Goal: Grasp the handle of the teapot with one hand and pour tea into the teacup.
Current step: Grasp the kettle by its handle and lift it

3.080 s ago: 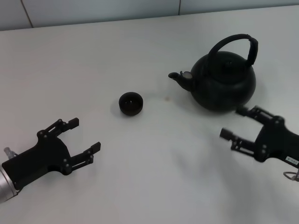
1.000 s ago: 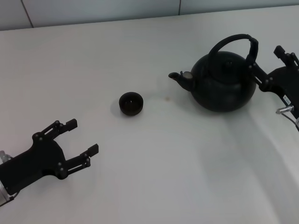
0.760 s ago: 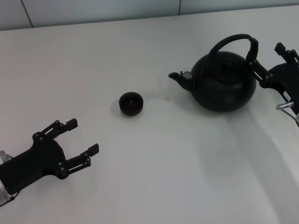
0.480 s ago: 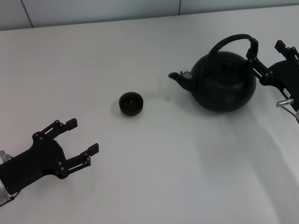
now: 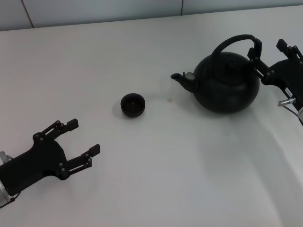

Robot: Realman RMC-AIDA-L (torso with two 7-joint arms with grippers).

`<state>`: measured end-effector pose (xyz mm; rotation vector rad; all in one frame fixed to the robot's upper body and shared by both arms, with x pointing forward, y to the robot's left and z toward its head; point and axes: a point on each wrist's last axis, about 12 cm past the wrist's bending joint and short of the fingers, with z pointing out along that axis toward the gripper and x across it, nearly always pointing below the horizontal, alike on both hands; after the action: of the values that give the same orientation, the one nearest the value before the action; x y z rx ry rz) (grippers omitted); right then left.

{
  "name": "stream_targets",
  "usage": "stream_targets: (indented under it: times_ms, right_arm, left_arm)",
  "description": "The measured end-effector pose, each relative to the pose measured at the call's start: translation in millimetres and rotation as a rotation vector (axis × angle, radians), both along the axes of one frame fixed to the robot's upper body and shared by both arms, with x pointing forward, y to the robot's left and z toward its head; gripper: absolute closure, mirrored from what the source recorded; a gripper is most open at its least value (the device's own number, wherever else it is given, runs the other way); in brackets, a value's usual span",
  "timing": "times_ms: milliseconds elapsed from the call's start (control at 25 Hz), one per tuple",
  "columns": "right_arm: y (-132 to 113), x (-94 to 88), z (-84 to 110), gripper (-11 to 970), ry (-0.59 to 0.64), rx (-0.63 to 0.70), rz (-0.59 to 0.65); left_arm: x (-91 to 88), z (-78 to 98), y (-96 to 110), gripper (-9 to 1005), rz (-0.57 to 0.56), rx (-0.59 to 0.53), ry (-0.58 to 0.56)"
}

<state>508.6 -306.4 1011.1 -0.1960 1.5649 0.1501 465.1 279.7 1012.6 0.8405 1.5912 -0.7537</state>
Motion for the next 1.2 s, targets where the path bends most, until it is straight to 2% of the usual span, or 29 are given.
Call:
stream_targets:
  times_ms: [360, 560, 1000, 1200]
  right_arm:
    - [0.4, 0.6, -1.1, 164, 0.01, -0.001, -0.002]
    - [1.6, 0.5, -1.0, 370, 0.007, -0.003, 0.001]
    - [3.3, 2.6, 0.7, 620, -0.001, 0.003, 0.006]
    - [4.6, 4.0, 4.3, 782, -0.026, 0.008, 0.016]
  left_arm:
    - [1.6, 0.6, -0.4, 136, 0.001, 0.0, -0.001]
    - [1.8, 0.5, -0.2, 136, 0.003, 0.0, -0.001]
    - [2.8, 1.2, 1.0, 136, 0.015, 0.0, -0.01]
    - [2.9, 1.1, 0.7, 137, 0.014, 0.001, -0.011]
